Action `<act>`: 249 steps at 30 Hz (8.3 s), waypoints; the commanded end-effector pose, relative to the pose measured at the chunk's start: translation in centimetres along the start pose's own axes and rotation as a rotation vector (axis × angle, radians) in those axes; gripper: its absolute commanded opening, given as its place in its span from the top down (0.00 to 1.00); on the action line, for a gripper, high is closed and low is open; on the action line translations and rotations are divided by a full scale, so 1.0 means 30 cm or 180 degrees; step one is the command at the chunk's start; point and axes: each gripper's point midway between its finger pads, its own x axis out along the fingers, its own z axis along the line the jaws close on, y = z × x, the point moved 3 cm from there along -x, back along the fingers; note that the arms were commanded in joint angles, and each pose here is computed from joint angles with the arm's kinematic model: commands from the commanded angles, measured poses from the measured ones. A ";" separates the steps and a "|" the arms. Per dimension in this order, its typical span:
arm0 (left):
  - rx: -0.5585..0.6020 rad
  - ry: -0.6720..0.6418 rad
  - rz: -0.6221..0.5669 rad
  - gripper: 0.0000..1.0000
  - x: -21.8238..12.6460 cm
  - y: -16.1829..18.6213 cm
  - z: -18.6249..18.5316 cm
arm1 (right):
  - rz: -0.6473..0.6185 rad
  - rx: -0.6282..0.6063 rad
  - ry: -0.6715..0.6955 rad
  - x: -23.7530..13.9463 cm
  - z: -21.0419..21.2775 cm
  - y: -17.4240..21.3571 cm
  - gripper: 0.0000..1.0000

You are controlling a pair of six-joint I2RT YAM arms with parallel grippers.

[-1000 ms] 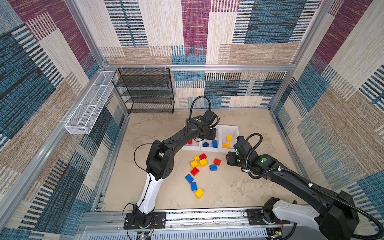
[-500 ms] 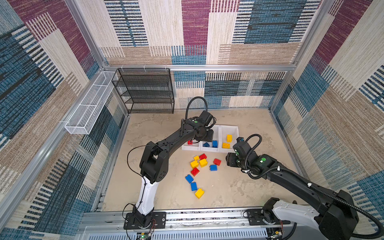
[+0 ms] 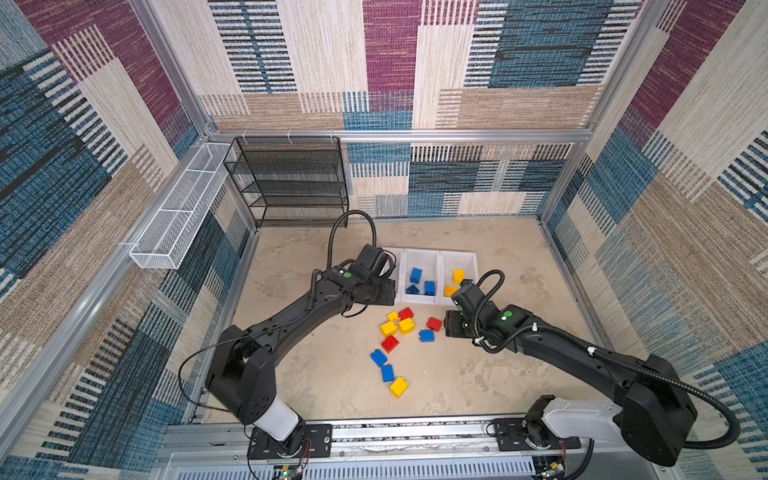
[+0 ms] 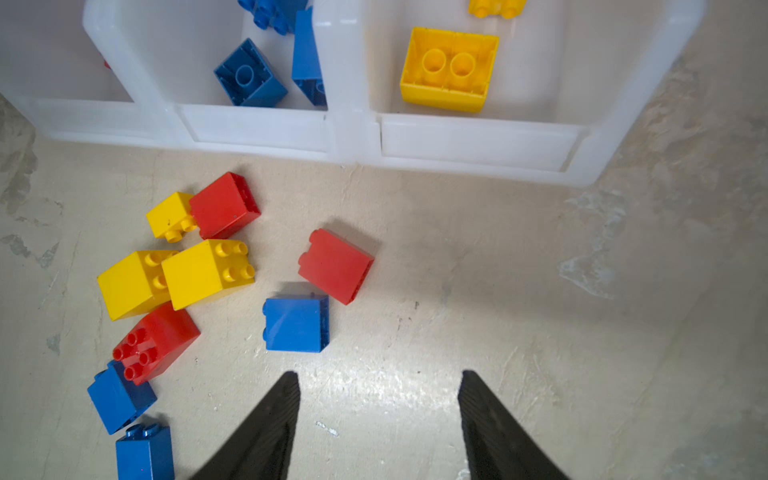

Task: Sort the legos into containers by color
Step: 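Grasp a red brick with the right gripper while the left arm withdraws, then carry the red brick with the right gripper into the red compartment, then withdraw the right arm while the left gripper reaches toward a red brick, then close the left gripper on the red 2x2 brick in the pile, then carry the red brick with the left gripper into the red compartment, then withdraw the left arm while the right gripper lowers onto a yellow brick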

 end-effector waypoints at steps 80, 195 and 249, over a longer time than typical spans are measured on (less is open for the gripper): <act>-0.0669 -0.0132 -0.0160 0.36 -0.183 0.373 0.242 | -0.0379 -0.0883 -0.0261 0.300 0.598 -0.510 0.35; 0.0591 -0.0070 0.0352 0.45 0.299 -0.256 0.071 | -0.0413 0.0160 -0.0011 -0.116 0.048 -0.074 0.31; -0.0514 0.0063 0.0065 0.42 -0.089 0.297 0.236 | 0.0360 -0.1009 -0.0103 0.284 0.371 0.028 0.55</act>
